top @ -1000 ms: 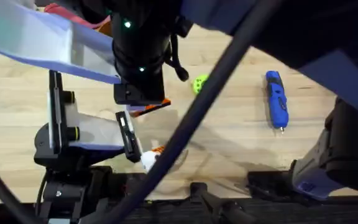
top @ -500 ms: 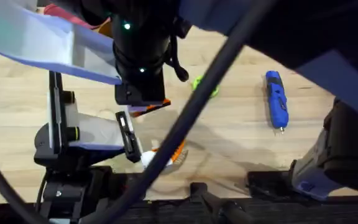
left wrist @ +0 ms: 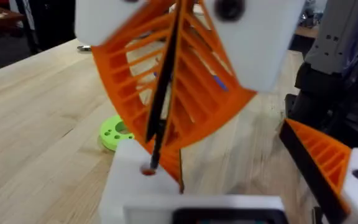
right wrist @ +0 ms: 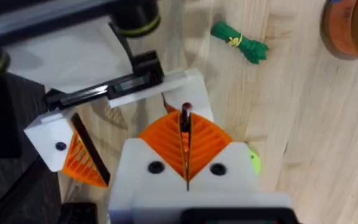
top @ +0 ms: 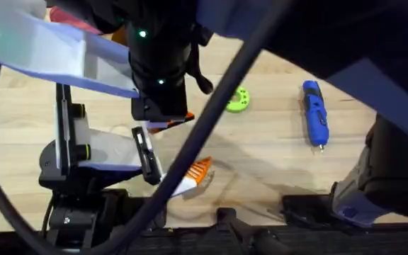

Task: Pick up the gripper from the table and insert it into the empty holder that is missing its gripper. Then pick up a screw, insert it into the mounting hole, and use the screwdriver to tighten it. Finally, clean up the table by picking up the vegetable and placing it into the bucket.

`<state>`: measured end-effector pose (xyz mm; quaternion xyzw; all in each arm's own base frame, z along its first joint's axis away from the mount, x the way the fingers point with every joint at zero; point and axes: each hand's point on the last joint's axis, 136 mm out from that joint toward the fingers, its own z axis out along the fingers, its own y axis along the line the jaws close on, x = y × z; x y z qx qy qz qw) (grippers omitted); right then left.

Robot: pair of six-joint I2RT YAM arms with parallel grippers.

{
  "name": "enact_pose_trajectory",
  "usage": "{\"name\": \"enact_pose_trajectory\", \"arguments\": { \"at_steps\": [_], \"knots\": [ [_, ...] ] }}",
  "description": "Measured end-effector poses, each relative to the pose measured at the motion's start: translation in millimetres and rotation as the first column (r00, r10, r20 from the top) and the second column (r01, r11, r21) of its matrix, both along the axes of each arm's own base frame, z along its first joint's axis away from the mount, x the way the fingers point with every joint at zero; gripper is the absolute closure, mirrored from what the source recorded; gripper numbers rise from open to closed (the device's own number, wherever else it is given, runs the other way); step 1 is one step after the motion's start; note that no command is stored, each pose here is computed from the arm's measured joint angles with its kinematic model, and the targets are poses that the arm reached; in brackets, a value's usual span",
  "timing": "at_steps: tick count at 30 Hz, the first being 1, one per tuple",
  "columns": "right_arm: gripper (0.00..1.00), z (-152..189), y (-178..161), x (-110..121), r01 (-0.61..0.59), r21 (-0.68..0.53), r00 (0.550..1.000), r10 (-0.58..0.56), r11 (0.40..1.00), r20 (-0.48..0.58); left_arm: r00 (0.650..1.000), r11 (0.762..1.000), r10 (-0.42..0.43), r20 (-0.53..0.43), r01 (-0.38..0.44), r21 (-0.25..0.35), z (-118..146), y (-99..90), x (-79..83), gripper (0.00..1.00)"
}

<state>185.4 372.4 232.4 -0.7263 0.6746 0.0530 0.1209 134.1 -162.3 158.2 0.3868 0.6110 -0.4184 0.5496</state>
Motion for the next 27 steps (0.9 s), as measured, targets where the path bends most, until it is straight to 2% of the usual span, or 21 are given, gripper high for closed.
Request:
{"name": "enact_pose_trajectory", "arguments": {
  "at_steps": [27],
  "knots": [
    [0.995, 0.1, 0.1, 0.6, 0.016, 0.001, 1.000, -0.016, 1.000, -0.001, 1.000, 1.000, 0.000, 0.000, 0.000, 0.000, 0.0, 0.0, 0.0, 0.015]
  ]
}}
